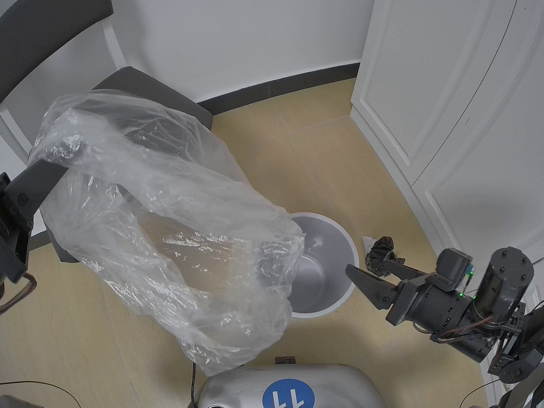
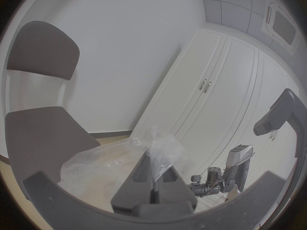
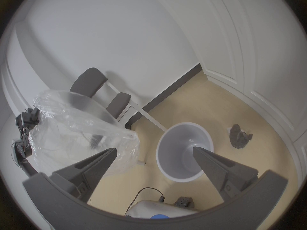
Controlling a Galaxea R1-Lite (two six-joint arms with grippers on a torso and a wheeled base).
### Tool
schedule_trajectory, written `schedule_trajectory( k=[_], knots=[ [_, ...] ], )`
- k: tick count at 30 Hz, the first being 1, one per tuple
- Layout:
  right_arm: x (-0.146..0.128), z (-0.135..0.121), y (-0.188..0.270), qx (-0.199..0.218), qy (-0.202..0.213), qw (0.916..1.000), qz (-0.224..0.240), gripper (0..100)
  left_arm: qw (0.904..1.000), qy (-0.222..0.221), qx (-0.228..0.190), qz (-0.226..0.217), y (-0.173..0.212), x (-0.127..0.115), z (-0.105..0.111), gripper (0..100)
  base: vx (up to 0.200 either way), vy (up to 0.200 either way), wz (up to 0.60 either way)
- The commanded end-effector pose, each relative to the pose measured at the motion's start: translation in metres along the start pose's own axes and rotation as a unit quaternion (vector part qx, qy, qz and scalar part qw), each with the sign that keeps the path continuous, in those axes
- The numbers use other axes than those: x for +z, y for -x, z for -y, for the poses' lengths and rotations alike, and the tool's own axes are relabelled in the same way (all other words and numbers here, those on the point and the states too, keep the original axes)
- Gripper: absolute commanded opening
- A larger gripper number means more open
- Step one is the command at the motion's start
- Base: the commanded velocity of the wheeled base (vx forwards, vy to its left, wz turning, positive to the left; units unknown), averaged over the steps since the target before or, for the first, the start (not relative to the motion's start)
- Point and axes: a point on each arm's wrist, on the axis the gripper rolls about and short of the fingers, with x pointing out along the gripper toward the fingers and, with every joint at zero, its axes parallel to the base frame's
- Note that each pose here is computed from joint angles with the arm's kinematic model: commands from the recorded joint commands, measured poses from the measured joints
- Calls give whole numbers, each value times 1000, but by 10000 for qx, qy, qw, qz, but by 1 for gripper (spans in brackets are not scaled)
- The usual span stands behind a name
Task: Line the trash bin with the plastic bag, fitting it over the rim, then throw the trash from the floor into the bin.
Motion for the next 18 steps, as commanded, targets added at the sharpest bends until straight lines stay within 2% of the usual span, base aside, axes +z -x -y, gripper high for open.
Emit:
schedule_trajectory(
  k=[1,5,6,9,10,11,15,18],
  knots=[
    [-7,-9,-30,137,371,9992,-63,100,10000,-5,-21,62,2,2,1,0,0,0,0],
    [-26,-14,-53,195,353,9988,-263,100,9999,-47,-23,109,3,4,1,0,0,0,0],
    [-38,-11,-62,121,246,9989,-373,100,9999,-25,-32,115,4,4,1,0,0,0,0],
    [-59,-8,-86,268,-52,9996,-59,100,10000,3,-28,61,1,2,1,0,0,0,0],
    [-61,-7,-87,251,-51,9996,-92,100,10000,3,-27,53,1,2,1,0,0,0,0],
    [-75,-2,-95,137,-26,9996,-244,100,10000,-3,-22,31,1,1,0,0,0,0,0],
    [-76,-3,-104,56,-79,9999,-118,100,10000,4,-24,38,1,1,0,0,0,0,0],
    [-68,-8,-105,99,-283,9995,61,100,10000,-11,-22,31,1,0,0,0,0,0,0]
  ],
)
